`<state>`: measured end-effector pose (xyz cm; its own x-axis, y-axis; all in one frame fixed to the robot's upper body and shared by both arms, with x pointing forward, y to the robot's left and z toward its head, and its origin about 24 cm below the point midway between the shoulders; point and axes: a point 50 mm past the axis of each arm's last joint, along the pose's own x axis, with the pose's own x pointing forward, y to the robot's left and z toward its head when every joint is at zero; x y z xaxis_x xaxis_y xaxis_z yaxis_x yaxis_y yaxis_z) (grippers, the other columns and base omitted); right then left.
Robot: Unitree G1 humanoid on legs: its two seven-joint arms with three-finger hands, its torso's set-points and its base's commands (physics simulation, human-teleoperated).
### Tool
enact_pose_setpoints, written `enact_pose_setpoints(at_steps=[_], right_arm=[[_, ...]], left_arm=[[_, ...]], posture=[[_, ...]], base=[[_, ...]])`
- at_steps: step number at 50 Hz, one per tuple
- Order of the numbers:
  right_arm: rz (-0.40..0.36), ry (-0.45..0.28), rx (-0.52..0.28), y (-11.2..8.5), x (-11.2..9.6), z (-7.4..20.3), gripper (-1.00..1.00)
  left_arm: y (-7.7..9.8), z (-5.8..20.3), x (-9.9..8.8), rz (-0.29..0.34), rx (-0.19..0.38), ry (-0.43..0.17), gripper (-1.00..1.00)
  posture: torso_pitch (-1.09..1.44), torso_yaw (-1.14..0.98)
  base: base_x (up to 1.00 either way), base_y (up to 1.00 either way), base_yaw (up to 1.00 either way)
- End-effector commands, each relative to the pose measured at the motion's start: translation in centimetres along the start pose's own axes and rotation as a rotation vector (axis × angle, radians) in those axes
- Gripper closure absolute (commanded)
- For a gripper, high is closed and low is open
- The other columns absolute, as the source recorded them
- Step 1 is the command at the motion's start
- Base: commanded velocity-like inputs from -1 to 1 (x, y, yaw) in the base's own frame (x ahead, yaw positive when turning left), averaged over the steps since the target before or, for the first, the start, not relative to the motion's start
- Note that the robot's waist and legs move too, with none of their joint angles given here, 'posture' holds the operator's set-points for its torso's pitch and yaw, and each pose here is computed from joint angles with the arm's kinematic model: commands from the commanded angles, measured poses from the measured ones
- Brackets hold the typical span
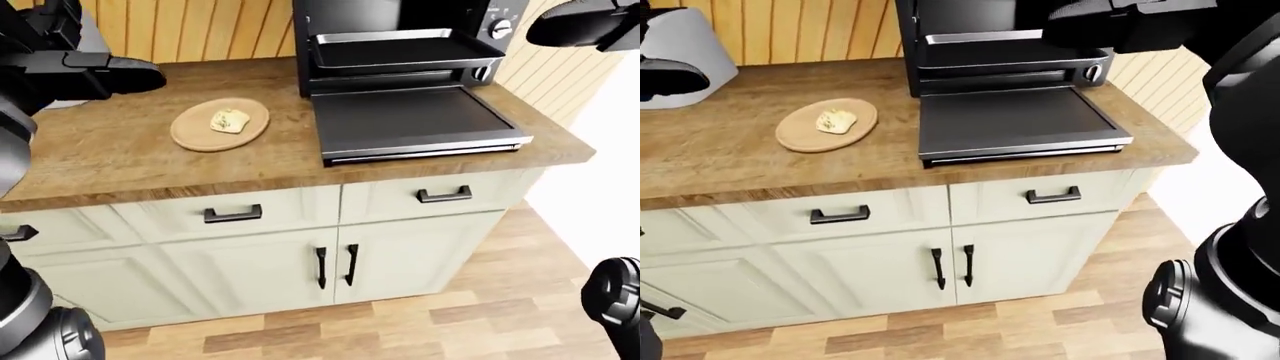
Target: Place the scone on the tray of the toaster oven.
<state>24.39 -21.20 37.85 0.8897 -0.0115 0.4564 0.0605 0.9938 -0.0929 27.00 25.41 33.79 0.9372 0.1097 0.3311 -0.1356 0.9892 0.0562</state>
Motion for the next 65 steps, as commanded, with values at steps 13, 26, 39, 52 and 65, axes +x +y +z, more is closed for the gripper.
enact_pose_setpoints(at_steps=[13,26,39,52,65], right_arm=[[-0.037,-0.106,0.014,-0.7,-0.5,2.5,-1.0],[-0.036,-0.082,-0.001,-0.3,-0.4,1.4,-1.0],[-0.053,-0.077,-0.007,-0.5,-0.3,1.3,-1.0],[-0.034,-0.063,0.011,-0.3,-0.3,1.0,-1.0],[-0.027,-0.062,0.03,-0.4,-0.4,1.0,-1.0]], left_arm=[[-0.2,1.8,-0.3,-0.007,0.007,-0.09,-1.0],[-0.3,1.7,-0.3,-0.009,0.006,-0.09,-1.0],[-0.4,1.7,-0.4,-0.012,0.006,-0.091,-1.0],[1.2,9.2,1.0,-0.084,0.19,-0.184,-1.0],[0.3,16.0,6.4,-0.534,0.982,-0.051,-1.0]], posture=[[0.0,0.0],[0.0,0.0],[0.0,0.0],[0.0,0.0],[0.0,0.0]], base=[[0.25,0.0,0.0],[0.17,0.0,0.0],[-0.36,0.0,0.0],[0.0,0.0,0.0],[0.0,0.0,0.0]])
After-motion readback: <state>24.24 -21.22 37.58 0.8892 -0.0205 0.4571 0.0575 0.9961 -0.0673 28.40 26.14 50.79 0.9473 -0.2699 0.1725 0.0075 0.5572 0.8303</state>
